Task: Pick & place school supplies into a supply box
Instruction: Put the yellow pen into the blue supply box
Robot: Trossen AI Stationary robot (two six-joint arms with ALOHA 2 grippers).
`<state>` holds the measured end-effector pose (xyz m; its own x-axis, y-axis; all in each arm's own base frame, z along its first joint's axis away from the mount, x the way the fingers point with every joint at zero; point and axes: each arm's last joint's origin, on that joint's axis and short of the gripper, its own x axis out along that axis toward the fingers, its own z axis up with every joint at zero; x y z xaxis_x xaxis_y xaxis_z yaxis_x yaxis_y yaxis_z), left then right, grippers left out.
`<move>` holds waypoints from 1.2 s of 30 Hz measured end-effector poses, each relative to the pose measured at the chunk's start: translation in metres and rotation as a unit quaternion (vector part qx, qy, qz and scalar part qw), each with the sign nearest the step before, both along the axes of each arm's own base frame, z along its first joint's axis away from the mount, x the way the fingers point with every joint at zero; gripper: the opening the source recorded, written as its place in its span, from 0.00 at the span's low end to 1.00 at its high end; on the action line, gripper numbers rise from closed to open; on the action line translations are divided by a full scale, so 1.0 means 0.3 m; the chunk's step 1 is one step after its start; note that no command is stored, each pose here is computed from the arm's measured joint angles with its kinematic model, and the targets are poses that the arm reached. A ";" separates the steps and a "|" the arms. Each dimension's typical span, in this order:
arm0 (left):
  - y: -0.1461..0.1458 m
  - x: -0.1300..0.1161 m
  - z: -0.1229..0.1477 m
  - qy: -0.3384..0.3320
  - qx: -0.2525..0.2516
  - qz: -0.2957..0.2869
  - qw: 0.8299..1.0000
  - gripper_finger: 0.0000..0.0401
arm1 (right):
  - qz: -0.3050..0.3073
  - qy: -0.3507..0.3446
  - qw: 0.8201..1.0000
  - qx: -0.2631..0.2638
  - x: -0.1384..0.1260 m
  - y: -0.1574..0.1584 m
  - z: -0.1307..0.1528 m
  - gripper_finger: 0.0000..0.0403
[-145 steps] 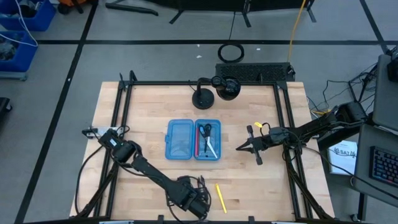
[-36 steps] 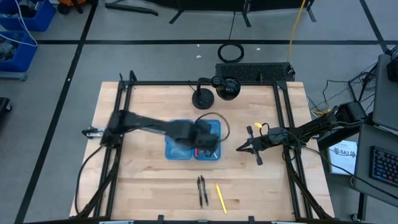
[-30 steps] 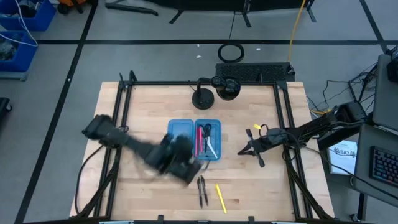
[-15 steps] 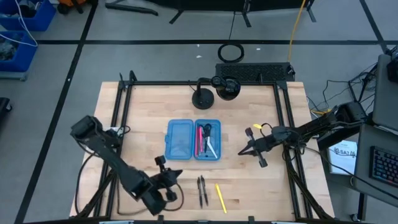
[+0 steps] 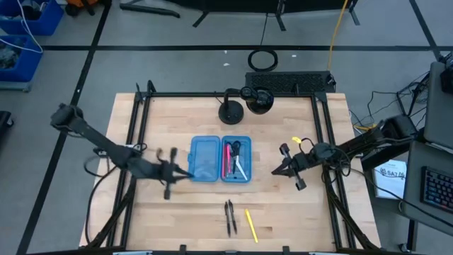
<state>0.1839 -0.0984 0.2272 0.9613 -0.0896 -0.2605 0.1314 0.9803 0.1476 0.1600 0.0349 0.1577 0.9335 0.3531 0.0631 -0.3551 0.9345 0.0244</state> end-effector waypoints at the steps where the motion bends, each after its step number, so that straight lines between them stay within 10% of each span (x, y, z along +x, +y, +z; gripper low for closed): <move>1: 0.021 -0.028 -0.010 -0.013 -0.010 0.002 1.000 0.00 | -0.010 0.002 1.000 0.005 -0.001 0.008 0.000 0.00; 14: 0.108 -0.240 -0.128 -0.080 -0.046 -0.011 0.996 0.00 | -0.122 0.080 0.989 -0.033 0.081 0.185 0.103 0.00; 24: 0.166 -0.249 -0.137 -0.109 0.011 0.150 0.983 0.06 | -0.169 0.224 0.960 -0.012 0.260 0.427 0.318 0.00; 30: 0.178 -0.245 -0.136 -0.107 0.049 0.171 0.978 0.04 | -0.184 0.346 0.916 0.085 0.392 0.557 0.394 0.00; 36: 0.180 -0.245 -0.152 -0.085 0.075 0.168 0.979 0.01 | -0.173 0.465 0.834 0.240 0.516 0.692 0.399 0.00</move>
<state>0.1103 -0.0444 0.1815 0.9604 0.2671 -0.0794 -0.2348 0.9292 0.2855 0.3148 0.2425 0.2773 0.6984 0.1946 -0.6888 0.3149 0.7806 0.5398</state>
